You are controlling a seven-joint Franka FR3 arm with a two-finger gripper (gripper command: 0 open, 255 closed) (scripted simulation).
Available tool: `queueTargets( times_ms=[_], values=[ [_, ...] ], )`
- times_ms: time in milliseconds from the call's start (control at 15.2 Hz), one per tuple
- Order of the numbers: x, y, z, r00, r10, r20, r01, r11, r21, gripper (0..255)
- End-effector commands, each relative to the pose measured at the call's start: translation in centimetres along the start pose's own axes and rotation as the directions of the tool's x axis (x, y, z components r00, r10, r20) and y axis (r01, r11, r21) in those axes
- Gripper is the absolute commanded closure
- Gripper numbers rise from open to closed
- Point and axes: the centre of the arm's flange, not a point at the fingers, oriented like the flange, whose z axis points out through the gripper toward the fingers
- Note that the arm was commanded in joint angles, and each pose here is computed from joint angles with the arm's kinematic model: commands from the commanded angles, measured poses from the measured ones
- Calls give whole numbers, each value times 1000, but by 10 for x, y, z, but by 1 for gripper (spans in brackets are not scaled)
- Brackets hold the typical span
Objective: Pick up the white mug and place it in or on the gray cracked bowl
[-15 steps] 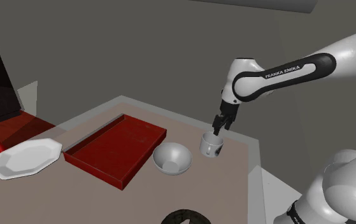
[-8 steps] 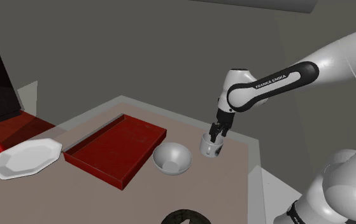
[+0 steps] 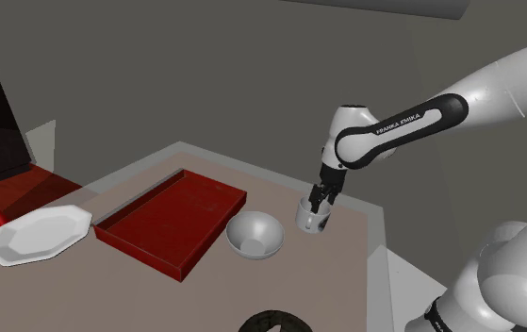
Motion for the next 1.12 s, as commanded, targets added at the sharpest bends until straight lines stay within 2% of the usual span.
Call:
queueTargets(
  times_ms=[0, 594, 1056],
  values=[
    [0, 0, 0, 1000, 0, 0, 0, 1000, 0, 255],
    [0, 0, 0, 1000, 0, 0, 0, 1000, 0, 255],
    [-2, -2, -37, 1000, 0, 0, 0, 1000, 0, 255]
  ],
)
